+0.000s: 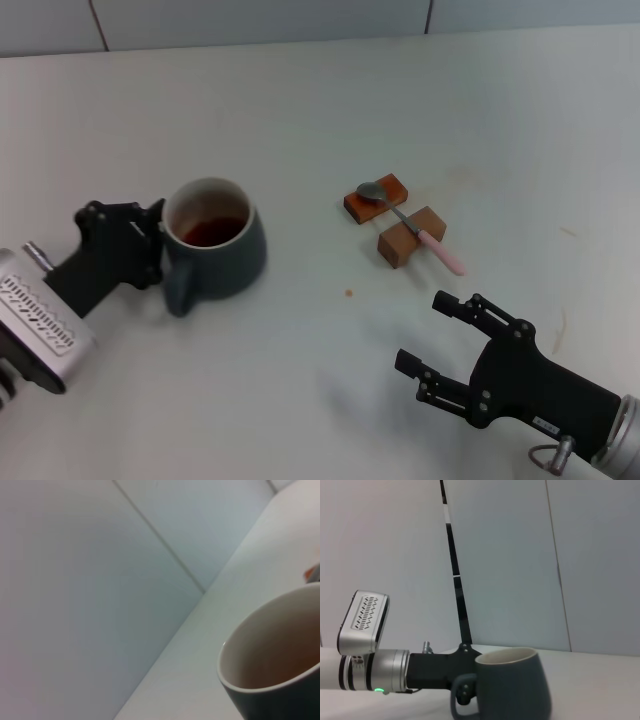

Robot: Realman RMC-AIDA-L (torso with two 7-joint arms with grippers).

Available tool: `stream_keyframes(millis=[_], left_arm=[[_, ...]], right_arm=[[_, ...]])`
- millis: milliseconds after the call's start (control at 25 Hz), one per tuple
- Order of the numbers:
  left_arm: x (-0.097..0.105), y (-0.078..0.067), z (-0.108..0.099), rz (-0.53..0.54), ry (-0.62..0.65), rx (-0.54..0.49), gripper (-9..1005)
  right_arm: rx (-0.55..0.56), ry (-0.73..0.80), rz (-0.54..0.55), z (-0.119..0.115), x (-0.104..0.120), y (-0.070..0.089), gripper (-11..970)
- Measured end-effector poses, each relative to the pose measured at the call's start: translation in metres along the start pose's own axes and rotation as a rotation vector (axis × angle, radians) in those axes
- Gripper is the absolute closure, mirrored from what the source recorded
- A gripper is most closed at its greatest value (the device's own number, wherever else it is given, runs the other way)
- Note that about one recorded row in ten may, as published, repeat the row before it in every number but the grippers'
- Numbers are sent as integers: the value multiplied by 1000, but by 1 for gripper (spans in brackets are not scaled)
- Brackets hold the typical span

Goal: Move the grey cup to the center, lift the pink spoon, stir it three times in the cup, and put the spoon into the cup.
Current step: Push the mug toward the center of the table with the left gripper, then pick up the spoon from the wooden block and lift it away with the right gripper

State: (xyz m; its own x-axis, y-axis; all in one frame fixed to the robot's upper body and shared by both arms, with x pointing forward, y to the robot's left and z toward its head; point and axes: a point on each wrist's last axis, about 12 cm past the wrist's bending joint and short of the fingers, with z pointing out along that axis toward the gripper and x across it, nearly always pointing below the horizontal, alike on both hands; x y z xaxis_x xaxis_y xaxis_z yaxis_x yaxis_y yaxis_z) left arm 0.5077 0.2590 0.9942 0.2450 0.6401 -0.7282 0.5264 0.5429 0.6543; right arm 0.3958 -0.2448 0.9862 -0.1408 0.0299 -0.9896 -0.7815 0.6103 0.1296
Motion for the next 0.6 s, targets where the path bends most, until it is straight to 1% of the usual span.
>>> stream_keyframes(millis=[40, 120, 360, 440, 480, 520, 560, 600], left_arm=[[-2, -3, 2, -9, -7, 7, 987], [-11, -14, 6, -38, -32, 32, 983], [-20, -21, 8, -67, -76, 39, 970], [-20, -21, 2, -112, -89, 1, 965], [-19, -18, -4, -156, -99, -36, 963], [-16, -12, -21, -264, -143, -105, 961], [-16, -12, -21, -264, -143, -105, 959], [-15, -9, -27, -302, -164, -120, 957]], right_arm=[[0, 1, 3, 0, 0, 0, 163], [1, 7, 7, 1, 0, -1, 167], [1, 8, 11, 1, 0, -3, 178], [19, -7, 16, 0, -1, -3, 182], [36, -18, 23, -1, -2, -4, 184], [80, -48, 58, -5, -3, -5, 186], [80, -48, 58, -5, -3, -5, 188], [106, -65, 82, -7, -4, -6, 190]])
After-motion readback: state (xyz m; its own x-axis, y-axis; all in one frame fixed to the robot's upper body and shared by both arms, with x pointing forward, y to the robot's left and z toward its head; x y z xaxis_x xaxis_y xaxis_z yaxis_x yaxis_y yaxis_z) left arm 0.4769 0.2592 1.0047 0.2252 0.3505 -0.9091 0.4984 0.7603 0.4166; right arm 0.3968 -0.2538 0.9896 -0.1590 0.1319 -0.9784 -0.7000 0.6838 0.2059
